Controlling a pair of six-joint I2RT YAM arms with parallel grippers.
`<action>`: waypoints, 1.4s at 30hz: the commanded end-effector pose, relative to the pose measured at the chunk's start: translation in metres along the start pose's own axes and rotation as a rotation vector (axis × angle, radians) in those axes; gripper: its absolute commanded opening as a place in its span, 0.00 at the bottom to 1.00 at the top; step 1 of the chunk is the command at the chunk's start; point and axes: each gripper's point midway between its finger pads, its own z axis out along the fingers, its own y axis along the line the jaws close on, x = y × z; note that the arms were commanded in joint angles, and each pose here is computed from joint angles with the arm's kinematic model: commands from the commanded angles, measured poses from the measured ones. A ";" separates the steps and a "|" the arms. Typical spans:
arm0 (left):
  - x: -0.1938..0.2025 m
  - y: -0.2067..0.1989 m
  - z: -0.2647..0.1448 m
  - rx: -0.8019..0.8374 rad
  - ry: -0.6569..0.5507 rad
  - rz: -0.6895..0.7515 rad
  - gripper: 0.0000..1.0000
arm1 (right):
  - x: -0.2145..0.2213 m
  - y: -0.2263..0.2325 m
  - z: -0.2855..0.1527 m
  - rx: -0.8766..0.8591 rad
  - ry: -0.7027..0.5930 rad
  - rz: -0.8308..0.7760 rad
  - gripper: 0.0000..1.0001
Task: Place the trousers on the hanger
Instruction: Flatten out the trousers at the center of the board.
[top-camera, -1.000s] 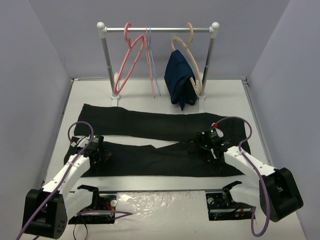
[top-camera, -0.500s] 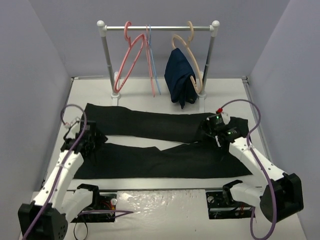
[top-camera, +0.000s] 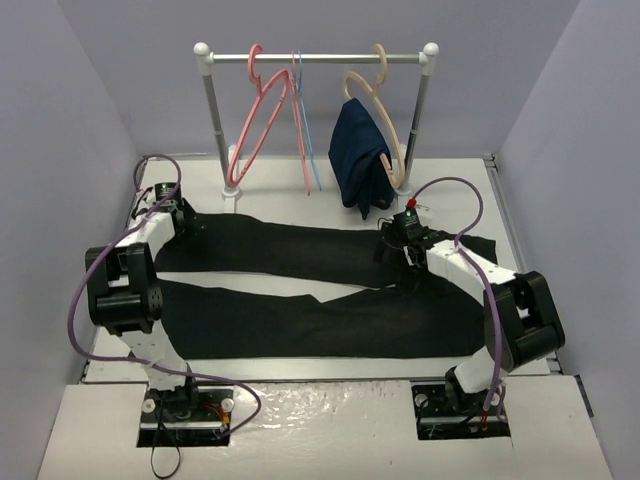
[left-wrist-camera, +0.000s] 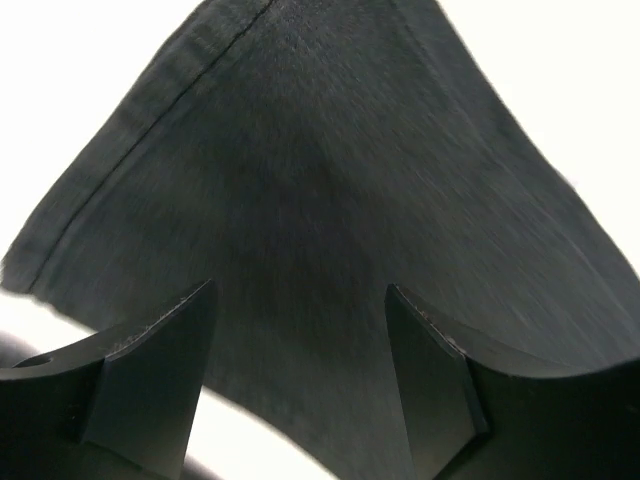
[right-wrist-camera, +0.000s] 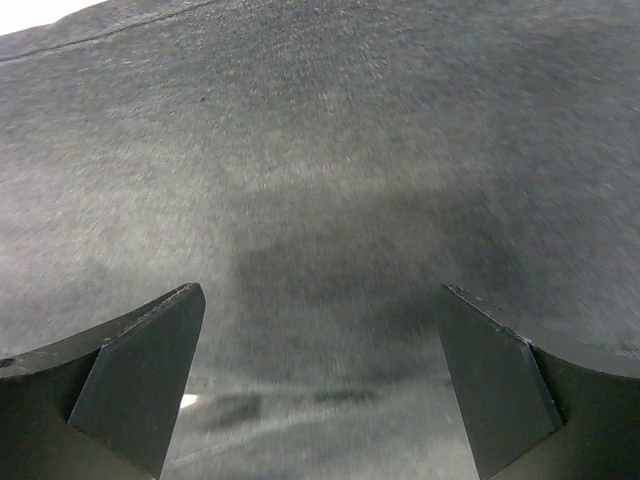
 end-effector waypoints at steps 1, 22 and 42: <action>-0.023 0.000 0.024 0.046 -0.022 -0.031 0.64 | -0.002 -0.001 0.022 0.011 -0.022 -0.006 0.97; -0.006 0.115 -0.027 -0.145 -0.008 -0.389 0.60 | 0.006 -0.015 -0.019 0.057 -0.023 0.066 0.99; -0.017 0.029 -0.069 -0.009 -0.037 -0.047 0.91 | -0.158 -0.143 -0.027 0.371 -0.186 0.367 0.99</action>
